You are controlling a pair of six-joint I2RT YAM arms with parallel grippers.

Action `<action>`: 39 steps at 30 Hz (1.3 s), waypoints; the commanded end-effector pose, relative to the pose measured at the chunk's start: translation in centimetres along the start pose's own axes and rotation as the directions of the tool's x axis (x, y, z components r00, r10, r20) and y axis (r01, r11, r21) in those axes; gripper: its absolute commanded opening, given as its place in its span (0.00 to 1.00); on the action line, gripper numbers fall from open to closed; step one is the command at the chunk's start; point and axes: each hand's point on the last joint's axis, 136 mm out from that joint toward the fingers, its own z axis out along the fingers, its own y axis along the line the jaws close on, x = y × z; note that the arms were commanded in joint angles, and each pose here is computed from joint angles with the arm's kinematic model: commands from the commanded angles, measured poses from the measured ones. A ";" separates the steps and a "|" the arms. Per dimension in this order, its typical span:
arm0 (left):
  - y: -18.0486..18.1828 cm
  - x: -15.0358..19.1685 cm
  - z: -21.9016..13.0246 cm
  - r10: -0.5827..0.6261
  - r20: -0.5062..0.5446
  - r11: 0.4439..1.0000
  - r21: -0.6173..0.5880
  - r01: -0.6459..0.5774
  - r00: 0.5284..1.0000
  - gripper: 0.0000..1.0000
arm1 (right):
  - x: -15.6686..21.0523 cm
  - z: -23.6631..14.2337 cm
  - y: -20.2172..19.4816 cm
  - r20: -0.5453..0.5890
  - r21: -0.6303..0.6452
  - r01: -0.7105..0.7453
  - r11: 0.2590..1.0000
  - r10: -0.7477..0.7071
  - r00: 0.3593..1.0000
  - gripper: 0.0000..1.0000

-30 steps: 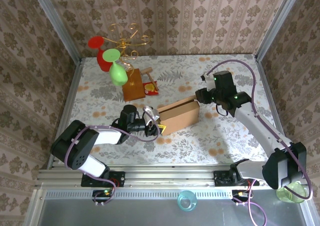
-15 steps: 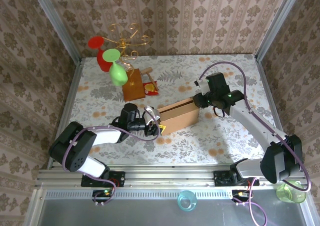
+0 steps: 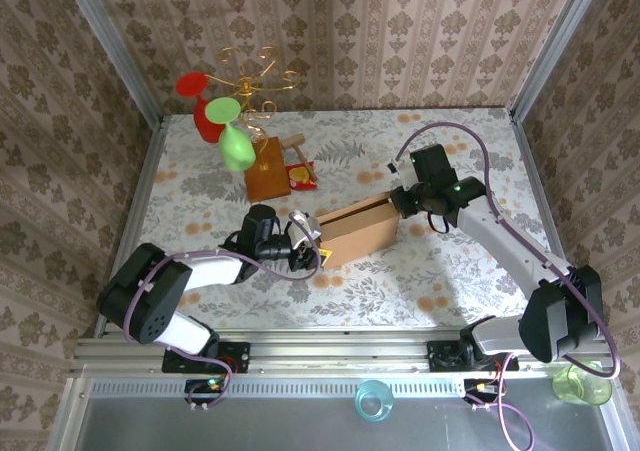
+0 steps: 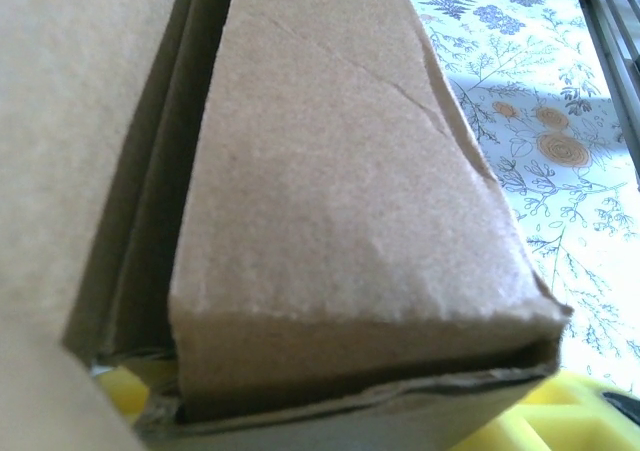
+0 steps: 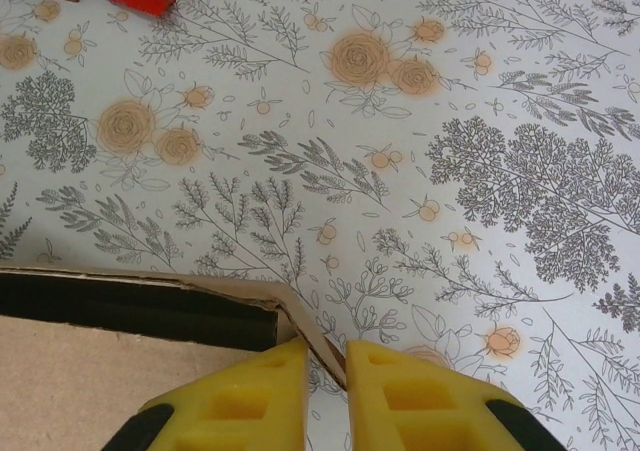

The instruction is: Fold the paper box

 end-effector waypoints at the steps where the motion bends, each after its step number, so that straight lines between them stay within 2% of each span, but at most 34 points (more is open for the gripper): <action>1: 0.3 -0.9 -0.2 0.032 0.013 0.999 -0.007 -0.032 0.999 0.53 | -0.7 -0.4 -0.4 0.004 0.029 0.005 1.000 -0.006 1.000 0.13; 5: 0.3 -1.0 -0.3 0.033 0.012 0.999 -0.006 -0.033 0.999 0.52 | -0.9 -0.5 -0.1 0.009 0.026 0.008 1.000 -0.008 1.000 0.09; 9: 0.3 -1.0 -0.3 0.034 0.010 0.999 -0.009 -0.034 0.999 0.52 | -1.1 -0.7 -0.2 0.014 0.035 0.007 0.999 -0.007 1.000 0.00; 14: 0.6 -0.9 -0.3 0.030 0.001 0.999 -0.022 -0.030 1.000 0.52 | -1.3 -1.8 -0.2 0.019 0.048 0.004 0.999 -0.005 1.000 0.00; 21: 1.2 -0.7 -0.3 0.025 -0.023 0.998 -0.053 -0.027 0.999 0.50 | -0.6 -2.4 0.5 -0.043 0.032 -0.022 0.999 0.023 0.999 0.00; 29: 1.7 -0.7 -0.4 0.020 -0.038 0.996 -0.081 -0.023 0.999 0.48 | 0.5 -2.4 0.8 -0.105 0.026 -0.107 0.994 0.109 0.988 0.00; 39: 2.2 -0.7 -0.6 0.018 -0.060 0.993 -0.113 -0.025 0.998 0.47 | 0.4 -3.2 1.1 -0.112 0.027 -0.197 0.980 0.199 0.974 0.00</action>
